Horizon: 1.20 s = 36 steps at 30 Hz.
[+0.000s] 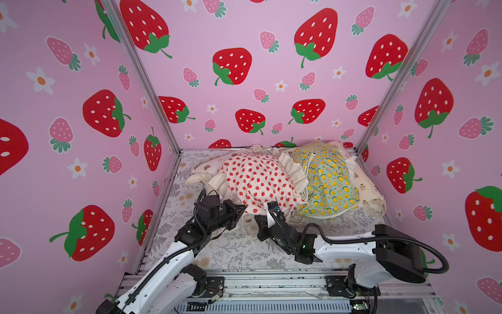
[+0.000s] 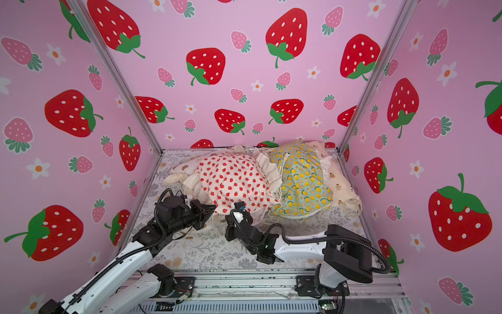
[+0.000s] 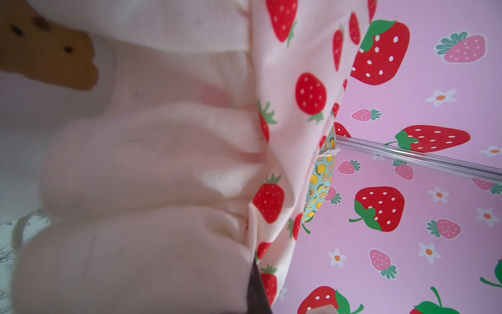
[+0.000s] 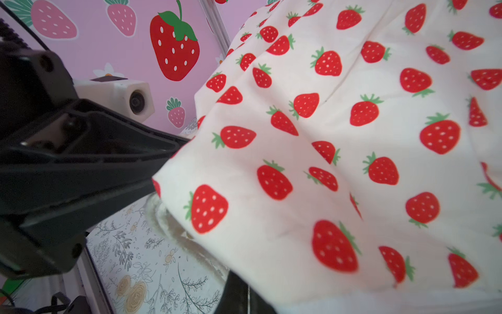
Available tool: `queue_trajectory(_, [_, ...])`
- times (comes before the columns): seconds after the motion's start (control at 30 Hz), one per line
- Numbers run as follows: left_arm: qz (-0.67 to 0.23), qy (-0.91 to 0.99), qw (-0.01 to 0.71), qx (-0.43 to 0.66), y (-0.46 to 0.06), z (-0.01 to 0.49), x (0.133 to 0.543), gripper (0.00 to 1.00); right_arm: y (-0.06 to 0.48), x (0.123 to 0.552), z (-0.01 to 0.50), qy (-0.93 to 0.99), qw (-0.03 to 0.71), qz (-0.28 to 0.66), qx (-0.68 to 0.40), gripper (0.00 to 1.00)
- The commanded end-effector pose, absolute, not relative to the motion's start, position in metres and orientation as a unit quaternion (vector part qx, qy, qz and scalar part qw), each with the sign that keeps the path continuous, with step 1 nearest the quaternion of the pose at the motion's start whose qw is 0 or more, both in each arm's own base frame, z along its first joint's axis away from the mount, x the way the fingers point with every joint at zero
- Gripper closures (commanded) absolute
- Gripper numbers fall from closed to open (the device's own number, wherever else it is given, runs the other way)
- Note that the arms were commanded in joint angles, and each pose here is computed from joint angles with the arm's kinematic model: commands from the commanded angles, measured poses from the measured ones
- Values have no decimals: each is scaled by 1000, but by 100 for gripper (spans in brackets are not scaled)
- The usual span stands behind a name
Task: Zip up pillowcases
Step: Zip the zipper on the pillowcase.
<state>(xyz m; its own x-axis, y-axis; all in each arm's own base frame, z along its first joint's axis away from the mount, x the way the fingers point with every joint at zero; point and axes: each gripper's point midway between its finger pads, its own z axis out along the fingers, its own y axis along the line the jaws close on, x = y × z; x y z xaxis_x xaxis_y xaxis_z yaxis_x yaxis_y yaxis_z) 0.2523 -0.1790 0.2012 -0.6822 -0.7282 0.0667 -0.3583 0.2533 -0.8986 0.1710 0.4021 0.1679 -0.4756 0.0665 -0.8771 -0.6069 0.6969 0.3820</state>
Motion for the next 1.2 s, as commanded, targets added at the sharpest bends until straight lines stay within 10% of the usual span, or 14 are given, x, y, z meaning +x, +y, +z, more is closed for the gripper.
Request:
queue_trajectory(0.0, [-511, 759, 199, -353, -176, 220, 254, 100, 398, 172, 178, 792, 479, 345, -153, 100])
queue_trajectory(1.17, [-521, 700, 261, -412, -80, 251, 277, 100, 320, 179, 139, 908, 294, 279, -107, 100])
